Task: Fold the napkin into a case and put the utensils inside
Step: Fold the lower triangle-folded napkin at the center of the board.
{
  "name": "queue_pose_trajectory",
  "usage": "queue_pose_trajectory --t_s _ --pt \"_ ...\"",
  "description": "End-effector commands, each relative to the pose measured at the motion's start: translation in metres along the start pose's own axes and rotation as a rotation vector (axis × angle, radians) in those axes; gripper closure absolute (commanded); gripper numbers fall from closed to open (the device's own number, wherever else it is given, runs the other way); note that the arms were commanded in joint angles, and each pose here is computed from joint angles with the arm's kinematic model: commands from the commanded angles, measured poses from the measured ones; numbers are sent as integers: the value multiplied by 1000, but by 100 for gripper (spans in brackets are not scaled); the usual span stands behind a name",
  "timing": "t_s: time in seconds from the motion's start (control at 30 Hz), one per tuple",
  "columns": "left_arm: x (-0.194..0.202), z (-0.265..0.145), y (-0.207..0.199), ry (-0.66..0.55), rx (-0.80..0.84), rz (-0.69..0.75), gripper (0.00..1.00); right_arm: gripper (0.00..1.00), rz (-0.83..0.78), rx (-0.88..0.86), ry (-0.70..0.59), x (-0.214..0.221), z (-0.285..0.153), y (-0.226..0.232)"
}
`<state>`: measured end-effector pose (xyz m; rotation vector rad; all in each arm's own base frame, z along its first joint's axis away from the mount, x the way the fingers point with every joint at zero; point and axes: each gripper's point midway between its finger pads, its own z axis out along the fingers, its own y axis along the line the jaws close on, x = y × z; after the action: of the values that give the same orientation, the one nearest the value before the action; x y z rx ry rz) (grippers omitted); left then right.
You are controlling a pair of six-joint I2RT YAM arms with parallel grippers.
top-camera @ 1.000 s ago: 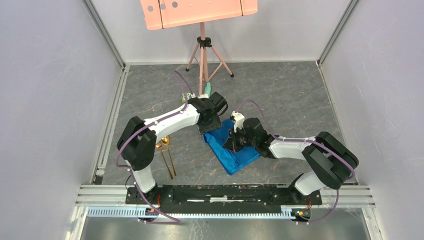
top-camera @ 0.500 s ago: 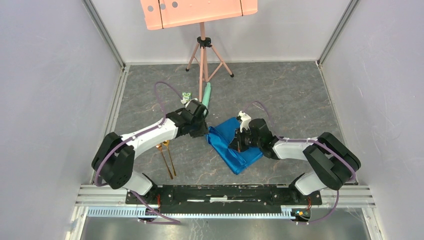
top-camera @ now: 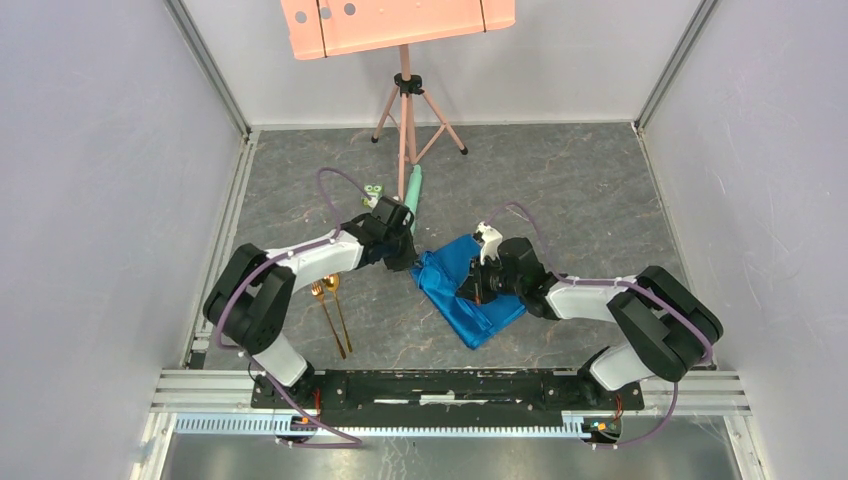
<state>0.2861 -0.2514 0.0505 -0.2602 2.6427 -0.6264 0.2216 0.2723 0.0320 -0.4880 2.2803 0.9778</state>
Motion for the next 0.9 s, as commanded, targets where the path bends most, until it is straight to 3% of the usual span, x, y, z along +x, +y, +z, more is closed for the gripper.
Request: queue_pose_trajectory --t_s 0.0,0.33,0.47,0.57,0.73,0.87 --pt "-13 6 -28 -15 105 45 94 99 -14 -22 -64 -15 -4 6" --pt "-6 22 -21 25 83 65 94 96 17 -24 -67 -7 -7 7" --pt "-4 27 -18 37 70 75 94 90 -1 -4 -60 -9 -5 4" --pt "-2 30 -13 47 53 86 95 81 -43 35 -45 -14 -6 -2" --pt "1 32 -6 57 31 95 96 58 -187 165 -48 -35 -19 -17" --pt "1 33 -4 58 19 100 98 46 -258 26 -83 -56 -13 12"
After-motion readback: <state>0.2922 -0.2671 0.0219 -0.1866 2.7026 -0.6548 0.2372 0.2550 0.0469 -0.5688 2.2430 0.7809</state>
